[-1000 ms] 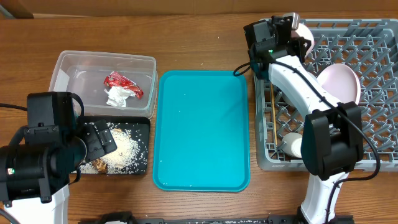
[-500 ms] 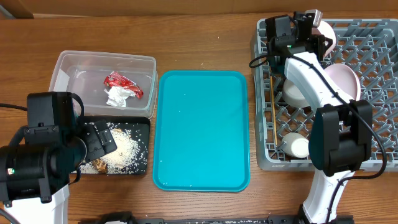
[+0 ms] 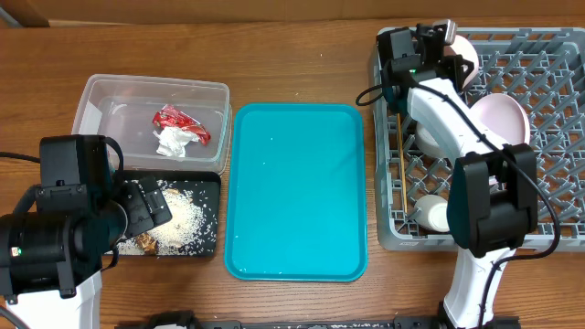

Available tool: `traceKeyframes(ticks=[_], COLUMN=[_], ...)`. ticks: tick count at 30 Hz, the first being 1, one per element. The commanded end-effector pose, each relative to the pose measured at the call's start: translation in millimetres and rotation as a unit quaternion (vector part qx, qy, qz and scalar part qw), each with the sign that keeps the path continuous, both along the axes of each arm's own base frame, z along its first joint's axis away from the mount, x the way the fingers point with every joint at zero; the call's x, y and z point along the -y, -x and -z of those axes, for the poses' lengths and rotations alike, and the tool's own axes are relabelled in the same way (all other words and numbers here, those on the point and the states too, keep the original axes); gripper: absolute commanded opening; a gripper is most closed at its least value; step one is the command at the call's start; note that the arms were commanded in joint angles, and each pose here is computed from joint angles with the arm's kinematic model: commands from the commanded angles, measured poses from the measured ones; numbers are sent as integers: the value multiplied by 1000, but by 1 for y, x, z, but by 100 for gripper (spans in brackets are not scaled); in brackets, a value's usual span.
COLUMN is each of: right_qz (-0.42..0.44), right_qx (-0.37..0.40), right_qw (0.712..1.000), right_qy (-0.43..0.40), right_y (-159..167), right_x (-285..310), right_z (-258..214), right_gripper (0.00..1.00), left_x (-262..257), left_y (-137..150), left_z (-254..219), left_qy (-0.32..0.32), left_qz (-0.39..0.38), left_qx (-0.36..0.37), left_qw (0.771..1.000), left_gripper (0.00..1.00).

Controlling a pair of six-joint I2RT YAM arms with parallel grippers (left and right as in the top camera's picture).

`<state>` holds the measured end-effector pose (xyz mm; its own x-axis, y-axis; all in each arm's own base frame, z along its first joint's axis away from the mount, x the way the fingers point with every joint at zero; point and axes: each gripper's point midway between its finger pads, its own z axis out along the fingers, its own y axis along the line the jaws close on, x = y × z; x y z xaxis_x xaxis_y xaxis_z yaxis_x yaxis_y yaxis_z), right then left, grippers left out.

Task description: Sort waste into correct bins and load items into the dishwasher

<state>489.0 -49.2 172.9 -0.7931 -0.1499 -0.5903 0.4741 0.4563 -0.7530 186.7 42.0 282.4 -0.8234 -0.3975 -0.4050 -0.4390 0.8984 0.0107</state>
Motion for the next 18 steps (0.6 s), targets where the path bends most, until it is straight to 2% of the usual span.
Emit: traceKeyframes(ticks=[1,2,5,8,10,18], right_qz=[-26,-30,-40,-40,-42,-74], right_qx=[-23,-27,-43,-39,-25,39], right_qw=[999,999,998,998,998,996], right_qy=[-1,0,7,35,48,29], right_y=[0,1,5,9,10,23], right_x=[-21,-25,-34,-43,-51,-81], right_z=[12,12,13,3,-7,-63], right_gripper=[11,14,38,77,82,87], left_x=[-2,-2,-2,-2,-2,-2], left_y=[0,0,0,0,0,0], left_z=[0,0,0,0,0,0], left_qy=[0,0,0,0,0,0], left_qz=[-11,-11,-11,-11,-11,-11], left_qx=[1,1,1,1,1,1], left_qw=[1000,1000,1000,1000,1000,1000], left_gripper=[100,100,100,100,100,100])
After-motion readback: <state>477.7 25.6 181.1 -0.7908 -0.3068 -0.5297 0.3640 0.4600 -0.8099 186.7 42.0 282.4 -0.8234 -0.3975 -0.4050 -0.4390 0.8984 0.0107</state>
